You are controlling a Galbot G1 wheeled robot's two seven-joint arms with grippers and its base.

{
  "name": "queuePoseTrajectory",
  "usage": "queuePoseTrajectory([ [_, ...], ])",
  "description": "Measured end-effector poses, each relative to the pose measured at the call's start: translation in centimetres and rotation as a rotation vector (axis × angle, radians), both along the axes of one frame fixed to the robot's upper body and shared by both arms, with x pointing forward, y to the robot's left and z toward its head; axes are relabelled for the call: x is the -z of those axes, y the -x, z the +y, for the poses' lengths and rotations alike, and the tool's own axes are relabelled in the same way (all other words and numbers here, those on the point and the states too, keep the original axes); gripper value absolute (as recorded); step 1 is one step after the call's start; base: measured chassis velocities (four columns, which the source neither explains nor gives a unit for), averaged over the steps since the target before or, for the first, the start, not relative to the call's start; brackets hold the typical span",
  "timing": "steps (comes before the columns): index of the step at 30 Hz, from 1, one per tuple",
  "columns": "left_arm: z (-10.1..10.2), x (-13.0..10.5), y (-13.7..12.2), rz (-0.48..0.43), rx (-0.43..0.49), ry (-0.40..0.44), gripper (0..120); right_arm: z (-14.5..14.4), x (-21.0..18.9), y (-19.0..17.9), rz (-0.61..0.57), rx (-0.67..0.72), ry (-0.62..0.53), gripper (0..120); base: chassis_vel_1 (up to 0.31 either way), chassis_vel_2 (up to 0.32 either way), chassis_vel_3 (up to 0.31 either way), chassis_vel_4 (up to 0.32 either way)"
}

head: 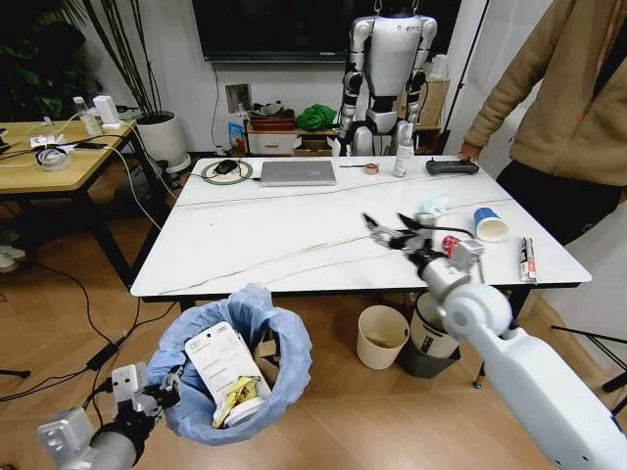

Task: Pick up the trash bin and place the trash from the table into it.

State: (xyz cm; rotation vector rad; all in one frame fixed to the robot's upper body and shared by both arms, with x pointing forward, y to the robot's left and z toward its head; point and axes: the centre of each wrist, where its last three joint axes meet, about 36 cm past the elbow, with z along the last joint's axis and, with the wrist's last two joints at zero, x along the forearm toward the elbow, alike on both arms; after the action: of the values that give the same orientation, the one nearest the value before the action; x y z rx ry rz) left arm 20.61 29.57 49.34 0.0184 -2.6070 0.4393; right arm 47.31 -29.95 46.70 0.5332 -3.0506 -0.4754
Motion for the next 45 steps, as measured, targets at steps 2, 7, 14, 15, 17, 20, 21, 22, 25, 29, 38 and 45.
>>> queuePoseTrajectory([
  [2, 0.1, 0.1, -0.1, -0.001, 0.007, -0.005, 0, -2.6, 0.8, 0.7, -0.037, 0.002, -0.009, 100, 0.0, 0.0, 0.0, 0.0],
  [7, 0.1, 0.2, -0.5, -0.009, 0.017, -0.009, 0, -6.5, 1.4, 3.1, -0.059, 0.064, 0.036, 100, 0.0, 0.0, 0.0, 0.0],
  [14, 0.1, 0.4, -0.7, -0.009, 0.026, -0.01, 0, -10.0, 2.3, 7.6, -0.035, 0.146, 0.046, 100, 0.0, 0.0, 0.0, 0.0],
  [15, 0.1, 0.4, -0.7, -0.01, 0.027, -0.01, 0, -10.5, 2.7, 8.4, -0.03, 0.151, 0.036, 100, 0.0, 0.0, 0.0, 0.0],
  [17, 0.1, 0.4, -0.7, -0.009, 0.028, -0.009, 0, -10.8, 3.3, 9.6, -0.024, 0.162, 0.018, 100, 0.0, 0.0, 0.0, 0.0],
  [20, 0.0, 0.4, -0.7, -0.008, 0.029, -0.007, 0, -10.9, 3.7, 10.1, -0.023, 0.171, 0.007, 100, 0.0, 0.0, 0.0, 0.0],
  [21, 0.0, 0.4, -0.6, -0.008, 0.031, -0.006, 0, -10.8, 4.1, 10.5, -0.024, 0.181, -0.004, 100, 0.0, 0.0, 0.0, 0.0],
  [22, 0.0, 0.5, -0.7, -0.008, 0.032, -0.006, 0, -10.8, 4.3, 10.7, -0.025, 0.185, -0.009, 100, 0.0, 0.0, 0.0, 0.0],
  [25, 0.0, 0.6, -0.7, -0.01, 0.033, -0.002, 0, -11.0, 4.6, 11.1, -0.029, 0.196, -0.017, 100, 0.0, 0.0, 0.0, 0.0],
  [29, -0.1, 0.6, -0.7, -0.012, 0.032, 0.004, 0, -11.4, 4.6, 11.5, -0.032, 0.202, -0.015, 100, -0.047, -0.058, 0.052, 0.045],
  [38, -0.4, 0.8, -0.7, -0.011, 0.032, 0.015, 0, -12.0, 4.7, 11.9, -0.043, 0.204, -0.012, 100, -0.133, -0.125, 0.121, 0.113],
  [45, -0.4, 0.7, -0.5, -0.01, 0.033, 0.014, 0, -11.8, 5.2, 12.0, -0.043, 0.206, -0.025, 100, -0.094, -0.081, 0.094, 0.092],
])
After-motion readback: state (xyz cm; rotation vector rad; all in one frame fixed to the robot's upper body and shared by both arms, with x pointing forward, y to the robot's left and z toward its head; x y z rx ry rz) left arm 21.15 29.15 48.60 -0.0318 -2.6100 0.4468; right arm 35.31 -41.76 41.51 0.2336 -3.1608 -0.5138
